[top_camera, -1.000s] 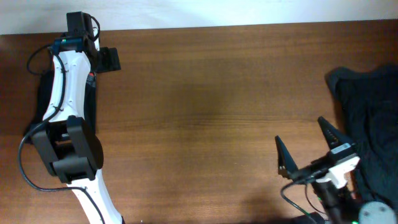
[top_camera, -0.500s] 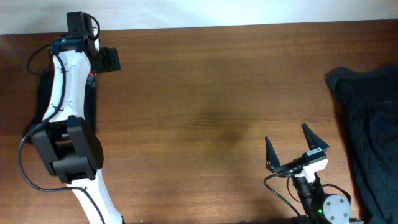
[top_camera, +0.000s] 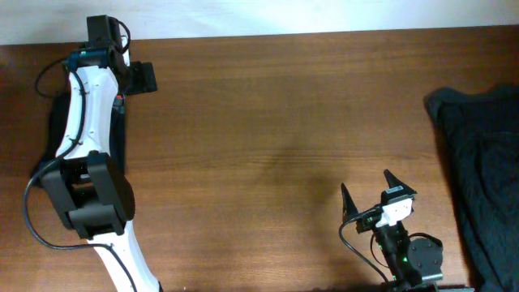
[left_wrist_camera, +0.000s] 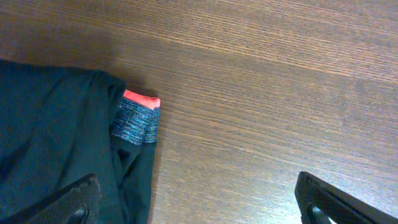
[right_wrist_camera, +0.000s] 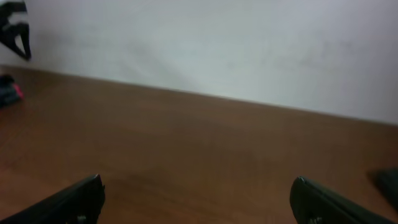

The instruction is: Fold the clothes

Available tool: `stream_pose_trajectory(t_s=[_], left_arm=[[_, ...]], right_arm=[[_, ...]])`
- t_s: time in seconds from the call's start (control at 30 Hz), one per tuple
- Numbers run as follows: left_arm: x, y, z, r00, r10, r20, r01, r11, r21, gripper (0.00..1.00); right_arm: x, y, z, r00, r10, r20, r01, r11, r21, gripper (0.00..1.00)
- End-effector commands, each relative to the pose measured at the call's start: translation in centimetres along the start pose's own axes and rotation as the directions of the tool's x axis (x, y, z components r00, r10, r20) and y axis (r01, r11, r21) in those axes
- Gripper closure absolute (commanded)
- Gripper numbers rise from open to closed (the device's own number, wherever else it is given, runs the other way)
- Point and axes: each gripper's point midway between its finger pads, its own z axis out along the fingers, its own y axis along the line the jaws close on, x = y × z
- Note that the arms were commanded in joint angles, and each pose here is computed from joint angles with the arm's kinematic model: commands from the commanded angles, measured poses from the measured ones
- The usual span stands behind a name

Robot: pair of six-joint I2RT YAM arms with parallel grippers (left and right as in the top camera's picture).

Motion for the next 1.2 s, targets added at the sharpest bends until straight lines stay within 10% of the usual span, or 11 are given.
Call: stream_pose_trajectory(t_s=[0.0,1.17], left_arm=[[-0.32,0.10,-0.24,1.000,0.002,0.009,-0.002,1.000,0.002,0.01],[-0.46,-0.01,-0.60,1.000,0.004,0.016,-0.004,1.000,0.004,0.00]], right_arm=[[0.39,-0.42,-0.05,1.000,0.003,-0.010,-0.003,1.000,0.022,0.01],[0.35,-0.43,-0.05,1.000,0.003,-0.008,-0.003,1.000,0.023,0.01]])
